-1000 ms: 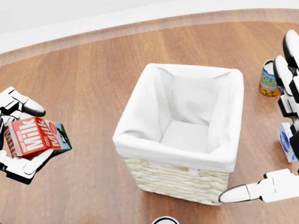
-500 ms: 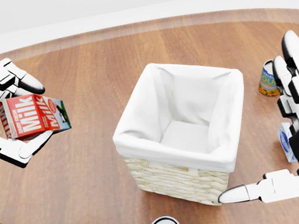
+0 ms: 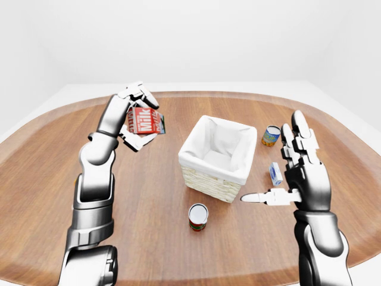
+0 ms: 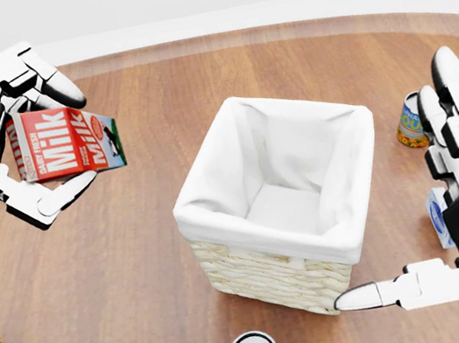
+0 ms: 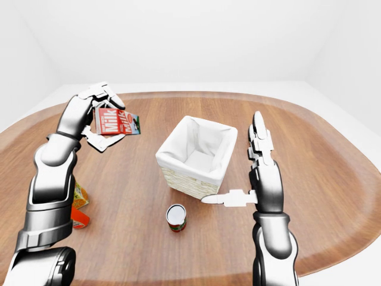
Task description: Pick the milk and place it in the basket.
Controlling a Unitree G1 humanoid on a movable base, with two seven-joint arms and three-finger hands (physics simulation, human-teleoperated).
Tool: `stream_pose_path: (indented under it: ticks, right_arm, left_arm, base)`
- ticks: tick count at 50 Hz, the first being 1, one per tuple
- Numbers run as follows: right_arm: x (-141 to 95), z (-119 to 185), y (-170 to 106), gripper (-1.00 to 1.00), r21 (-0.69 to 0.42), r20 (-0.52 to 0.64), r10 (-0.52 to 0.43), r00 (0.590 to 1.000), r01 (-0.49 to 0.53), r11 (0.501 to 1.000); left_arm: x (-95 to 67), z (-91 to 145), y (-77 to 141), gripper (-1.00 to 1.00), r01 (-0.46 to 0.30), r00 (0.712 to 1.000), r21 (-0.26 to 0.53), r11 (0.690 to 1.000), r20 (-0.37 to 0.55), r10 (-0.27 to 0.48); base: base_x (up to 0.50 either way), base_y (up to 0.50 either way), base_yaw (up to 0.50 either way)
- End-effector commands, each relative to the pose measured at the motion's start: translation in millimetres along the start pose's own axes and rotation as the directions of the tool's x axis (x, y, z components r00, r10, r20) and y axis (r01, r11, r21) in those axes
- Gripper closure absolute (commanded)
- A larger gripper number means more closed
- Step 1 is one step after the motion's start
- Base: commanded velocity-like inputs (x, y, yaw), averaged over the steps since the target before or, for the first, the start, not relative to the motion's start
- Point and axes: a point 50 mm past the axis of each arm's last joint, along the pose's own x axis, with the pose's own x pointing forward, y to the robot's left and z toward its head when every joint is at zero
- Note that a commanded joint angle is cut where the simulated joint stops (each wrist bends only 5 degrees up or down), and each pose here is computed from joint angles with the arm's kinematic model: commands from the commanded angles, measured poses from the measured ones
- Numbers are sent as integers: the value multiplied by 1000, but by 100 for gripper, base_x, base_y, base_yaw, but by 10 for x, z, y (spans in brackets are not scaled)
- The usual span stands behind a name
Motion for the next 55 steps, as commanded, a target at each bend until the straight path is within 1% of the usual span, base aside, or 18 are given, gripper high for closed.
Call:
stream_pose_path:
  ticks: [1,8,12,24,31,36,48,55]
  right_arm:
    - [3,-1,-3,-100,1,0,-1,1000,1,1000]
    - [1,-11,0,-100,1,-1,-1,1000,1,1000]
    - [0,-9,1,-100,0,0,0,1000,0,1000]
    - [0,-17,1,-100,1,-2,-1,1000,1,1000]
    - [0,-14,4,-100,1,-2,0,1000,0,1000]
    - [-2,-19,7,-100,0,-2,1,1000,-1,1000]
    - [-5,-16,8,-100,-1,-1,2,1000,-2,1000]
    - [-4,-18,6,-100,-1,-1,1,1000,-1,1000]
  left_arm:
    - [63,340,-21,100,-10,990,-19,1000,140,12]
    - [87,529,-119,100,22,978,-9,1000,209,-20]
    - [71,632,-180,100,41,968,4,999,247,-40]
    - [81,796,-265,100,64,951,12,998,303,-65]
    - [73,936,-315,100,76,932,19,997,353,-78]
    - [75,980,-368,100,88,926,19,996,366,-89]
    - [9,1158,-486,100,115,897,37,993,425,-120]
    - [7,1169,-552,100,131,896,35,991,424,-134]
  base:
    - [0,0,0]
    - [0,0,0]
    - [0,0,0]
    - [0,0,0]
    - [0,0,0]
    - [0,0,0]
    - [0,0,0]
    - [0,0,0]
